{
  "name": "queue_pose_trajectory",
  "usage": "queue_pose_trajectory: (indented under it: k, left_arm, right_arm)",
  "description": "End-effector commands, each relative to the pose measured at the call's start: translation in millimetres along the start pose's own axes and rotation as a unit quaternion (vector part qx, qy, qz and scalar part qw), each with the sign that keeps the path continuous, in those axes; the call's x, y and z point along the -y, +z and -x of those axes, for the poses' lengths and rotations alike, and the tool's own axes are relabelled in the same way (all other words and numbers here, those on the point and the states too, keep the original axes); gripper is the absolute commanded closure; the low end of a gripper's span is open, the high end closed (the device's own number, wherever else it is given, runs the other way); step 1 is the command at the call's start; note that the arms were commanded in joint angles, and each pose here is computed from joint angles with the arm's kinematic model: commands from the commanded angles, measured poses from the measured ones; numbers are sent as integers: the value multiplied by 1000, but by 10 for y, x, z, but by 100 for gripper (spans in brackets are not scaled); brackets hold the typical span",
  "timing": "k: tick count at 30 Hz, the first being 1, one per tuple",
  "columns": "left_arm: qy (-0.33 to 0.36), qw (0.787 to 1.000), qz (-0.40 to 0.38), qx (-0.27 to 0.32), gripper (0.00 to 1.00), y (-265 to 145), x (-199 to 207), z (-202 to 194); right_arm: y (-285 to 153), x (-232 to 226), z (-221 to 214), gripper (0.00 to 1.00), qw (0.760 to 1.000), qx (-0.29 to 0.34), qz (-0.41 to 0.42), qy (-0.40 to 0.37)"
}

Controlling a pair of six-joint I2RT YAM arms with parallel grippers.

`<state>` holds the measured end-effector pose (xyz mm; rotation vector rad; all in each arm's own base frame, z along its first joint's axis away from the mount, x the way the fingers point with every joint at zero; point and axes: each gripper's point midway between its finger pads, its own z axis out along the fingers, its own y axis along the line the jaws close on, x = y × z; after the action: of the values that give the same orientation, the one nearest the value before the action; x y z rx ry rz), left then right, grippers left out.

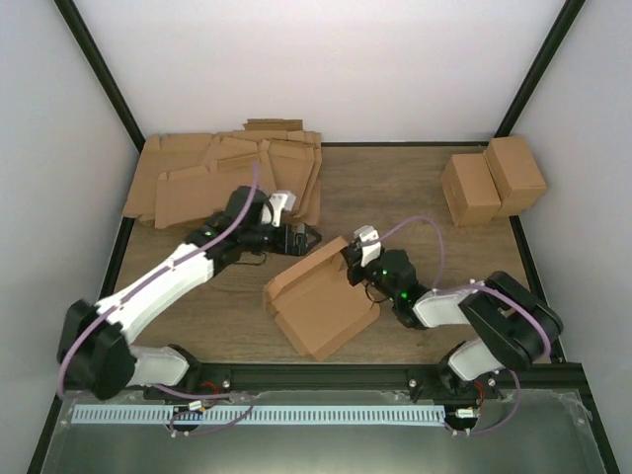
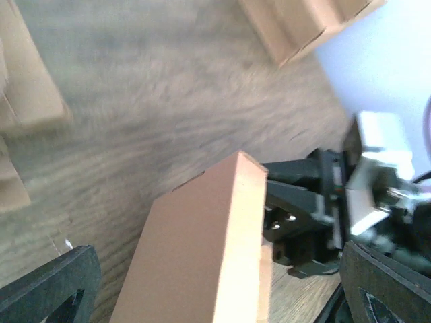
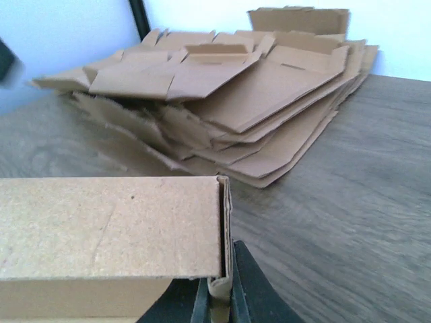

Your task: Fold the paper box

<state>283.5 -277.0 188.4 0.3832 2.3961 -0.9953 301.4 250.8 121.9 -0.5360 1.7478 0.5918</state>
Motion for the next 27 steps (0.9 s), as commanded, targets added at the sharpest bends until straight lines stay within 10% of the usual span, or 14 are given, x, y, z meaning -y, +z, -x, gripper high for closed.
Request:
queue_pose_trajectory:
  k: [1, 11, 27]
  left_arm:
    - [29, 998, 29, 55, 0, -562, 194, 231]
    - [-26, 995, 19, 90, 0, -1259, 279, -170]
    - [-171, 977, -114, 55, 1, -846, 187, -923]
  right_arm:
    - [-122, 279, 199, 99, 996, 17, -50, 78]
    - [-381, 816, -61, 99, 942, -4, -133, 309]
    - [-562, 819, -22, 99, 932, 13, -142, 333]
